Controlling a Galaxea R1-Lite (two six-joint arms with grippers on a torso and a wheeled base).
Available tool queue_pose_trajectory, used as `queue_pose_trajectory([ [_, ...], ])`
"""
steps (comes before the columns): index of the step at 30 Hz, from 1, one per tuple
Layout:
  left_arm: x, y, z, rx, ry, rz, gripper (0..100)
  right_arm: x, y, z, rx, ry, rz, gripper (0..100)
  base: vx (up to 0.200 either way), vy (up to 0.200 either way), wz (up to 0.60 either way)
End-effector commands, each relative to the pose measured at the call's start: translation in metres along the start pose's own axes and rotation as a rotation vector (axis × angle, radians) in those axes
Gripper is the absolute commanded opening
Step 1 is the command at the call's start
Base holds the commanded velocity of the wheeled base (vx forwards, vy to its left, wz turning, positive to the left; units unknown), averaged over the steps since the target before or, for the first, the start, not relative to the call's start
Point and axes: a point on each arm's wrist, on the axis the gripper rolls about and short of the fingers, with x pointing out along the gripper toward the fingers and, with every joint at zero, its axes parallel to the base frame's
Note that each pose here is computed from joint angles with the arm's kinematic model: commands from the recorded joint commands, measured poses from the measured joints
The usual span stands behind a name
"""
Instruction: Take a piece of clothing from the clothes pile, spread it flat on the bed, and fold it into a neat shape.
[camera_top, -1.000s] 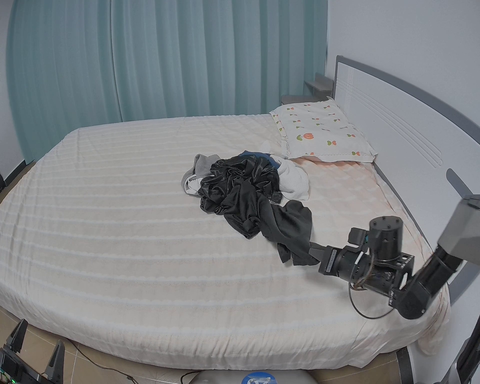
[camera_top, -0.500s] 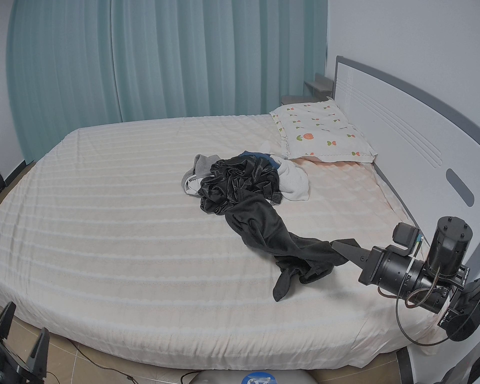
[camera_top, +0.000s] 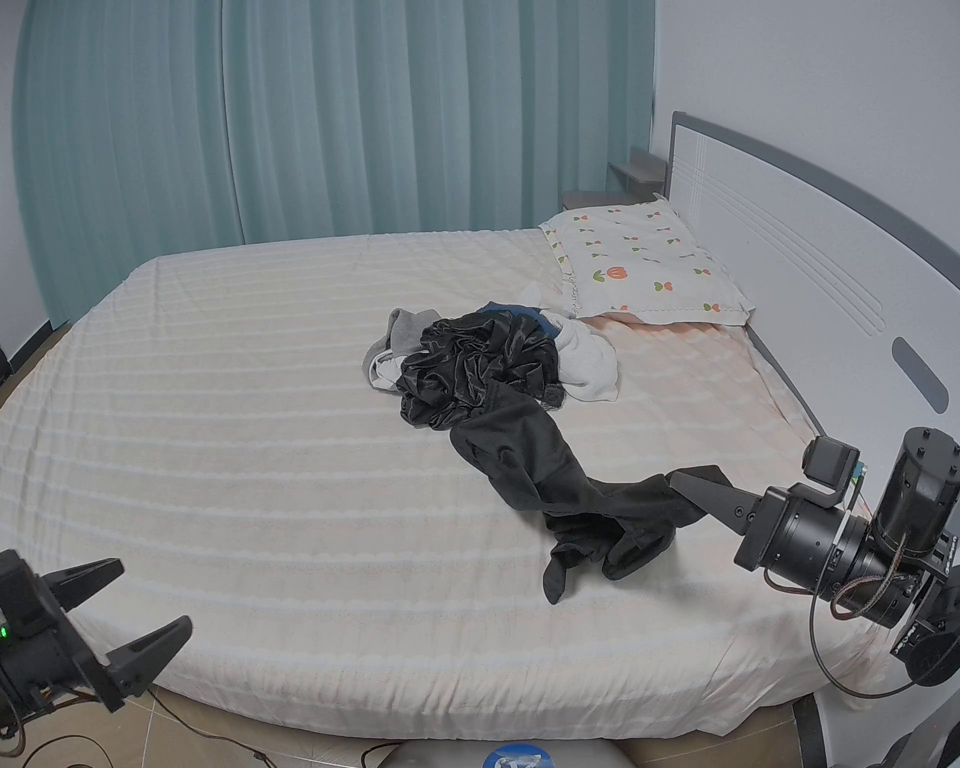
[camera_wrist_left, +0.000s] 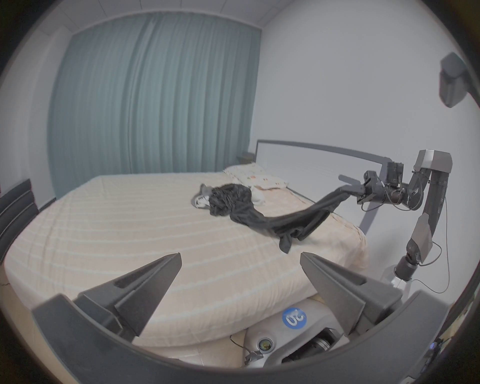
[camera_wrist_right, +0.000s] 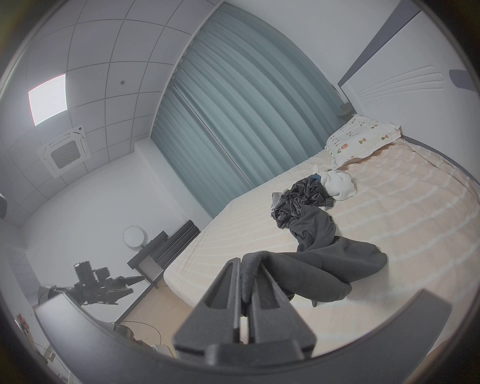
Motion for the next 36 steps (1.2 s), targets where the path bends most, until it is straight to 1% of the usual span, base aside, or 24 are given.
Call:
queue_pose_trajectory([
  [1,0.117,0.000,-0.011,-0.067,0.311,-0.105,100,0.000,0.005,-0.002,-0.001,0.009,0.029,0,0.000,0.000,0.00],
  [2,0.126,-0.003,-0.012,-0.092,0.315,-0.112,100,0.000,0.006,-0.001,-0.001,0.006,0.032,0,0.000,0.000,0.00],
  [3,0.127,-0.003,-0.012,-0.097,0.319,-0.113,100,0.000,0.006,-0.001,-0.001,0.006,0.031,0,0.000,0.000,0.00],
  [4,0.148,-0.010,-0.014,-0.160,0.326,-0.134,100,0.000,0.007,-0.001,-0.002,0.006,0.035,0,0.000,0.000,0.00],
  [8,0.183,-0.023,-0.011,-0.228,0.313,-0.138,100,0.002,0.005,-0.004,0.003,0.021,0.027,0,0.000,0.000,0.00],
  [9,0.185,-0.023,-0.011,-0.228,0.313,-0.136,100,0.002,0.005,-0.004,0.005,0.020,0.025,0,0.000,0.000,0.00],
  [10,0.204,-0.028,-0.013,-0.225,0.323,-0.120,100,0.003,0.004,-0.004,0.019,0.022,0.025,0,0.000,0.000,0.00],
  [11,0.210,-0.030,-0.014,-0.220,0.323,-0.116,100,0.002,0.005,-0.004,0.025,0.019,0.026,0,0.000,0.000,0.00],
  [14,0.246,-0.040,-0.019,-0.206,0.320,-0.101,100,-0.002,0.010,0.002,0.031,-0.007,0.049,0,0.000,0.000,0.00],
  [15,0.246,-0.040,-0.019,-0.206,0.320,-0.101,100,-0.002,0.010,0.002,0.031,-0.007,0.049,0,0.000,0.000,0.00],
  [17,0.272,-0.045,-0.021,-0.203,0.312,-0.107,100,-0.008,0.018,0.010,0.026,-0.044,0.085,0,0.000,0.000,0.00],
  [20,0.295,-0.053,-0.021,-0.233,0.298,-0.121,100,-0.014,0.024,0.015,0.022,-0.072,0.109,0,0.000,0.000,0.00],
  [21,0.297,-0.053,-0.021,-0.235,0.296,-0.121,100,-0.015,0.024,0.015,0.022,-0.072,0.112,0,0.000,0.000,0.00],
  [22,0.308,-0.057,-0.020,-0.247,0.283,-0.123,100,-0.018,0.029,0.016,0.020,-0.076,0.132,0,0.000,0.000,0.00],
  [23,0.309,-0.057,-0.020,-0.249,0.284,-0.123,100,-0.018,0.029,0.016,0.020,-0.076,0.134,0,0.000,0.000,0.00],
  [25,0.323,-0.060,-0.019,-0.239,0.261,-0.118,100,-0.023,0.034,0.016,0.016,-0.077,0.154,0,0.000,0.000,0.00],
  [29,0.327,-0.062,-0.007,-0.236,0.226,-0.128,100,-0.024,0.033,0.014,0.017,-0.065,0.150,0,0.000,0.000,0.00],
  [36,0.324,-0.068,-0.012,-0.172,0.237,-0.159,100,-0.023,0.036,0.018,0.012,-0.087,0.164,0,0.000,0.000,0.00],
])
